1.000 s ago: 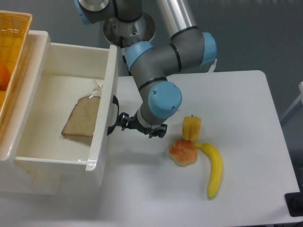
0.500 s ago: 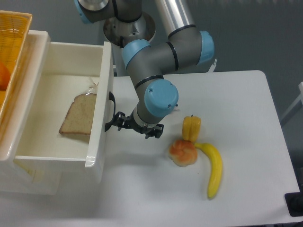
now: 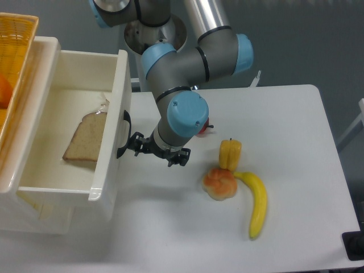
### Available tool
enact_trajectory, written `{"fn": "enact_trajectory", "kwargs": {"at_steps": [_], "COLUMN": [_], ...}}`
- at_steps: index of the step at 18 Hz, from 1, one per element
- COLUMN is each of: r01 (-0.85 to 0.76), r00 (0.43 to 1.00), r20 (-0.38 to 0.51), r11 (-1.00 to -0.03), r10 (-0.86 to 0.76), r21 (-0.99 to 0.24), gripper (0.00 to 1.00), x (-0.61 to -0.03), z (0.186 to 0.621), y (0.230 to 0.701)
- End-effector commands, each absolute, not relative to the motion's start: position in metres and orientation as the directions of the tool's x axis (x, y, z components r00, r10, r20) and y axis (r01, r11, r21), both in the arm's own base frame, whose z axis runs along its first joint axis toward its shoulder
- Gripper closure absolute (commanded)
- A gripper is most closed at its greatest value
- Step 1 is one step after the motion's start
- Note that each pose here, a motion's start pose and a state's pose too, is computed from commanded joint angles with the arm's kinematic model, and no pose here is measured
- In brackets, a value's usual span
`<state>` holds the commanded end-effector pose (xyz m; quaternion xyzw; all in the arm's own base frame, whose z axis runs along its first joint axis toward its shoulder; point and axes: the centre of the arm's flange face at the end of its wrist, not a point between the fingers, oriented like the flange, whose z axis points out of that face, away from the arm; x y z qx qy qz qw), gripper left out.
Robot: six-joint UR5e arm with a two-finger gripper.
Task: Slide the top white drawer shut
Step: 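Push the drawer front with the gripper, sliding the drawer into the cabinet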
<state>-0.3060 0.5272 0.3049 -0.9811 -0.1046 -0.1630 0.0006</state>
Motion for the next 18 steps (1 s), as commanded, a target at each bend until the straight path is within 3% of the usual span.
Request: {"fn": "enact_trajectory", "kwargs": {"at_steps": [18], "r01": [0.161], "r00": [0.928], "r20": [0.339], "r11": [-0.987], "r10": [0.155], "r21": [0.011], "gripper": [0.0], "x": [-0.26], "z": [0.317], "y": [0.546]}}
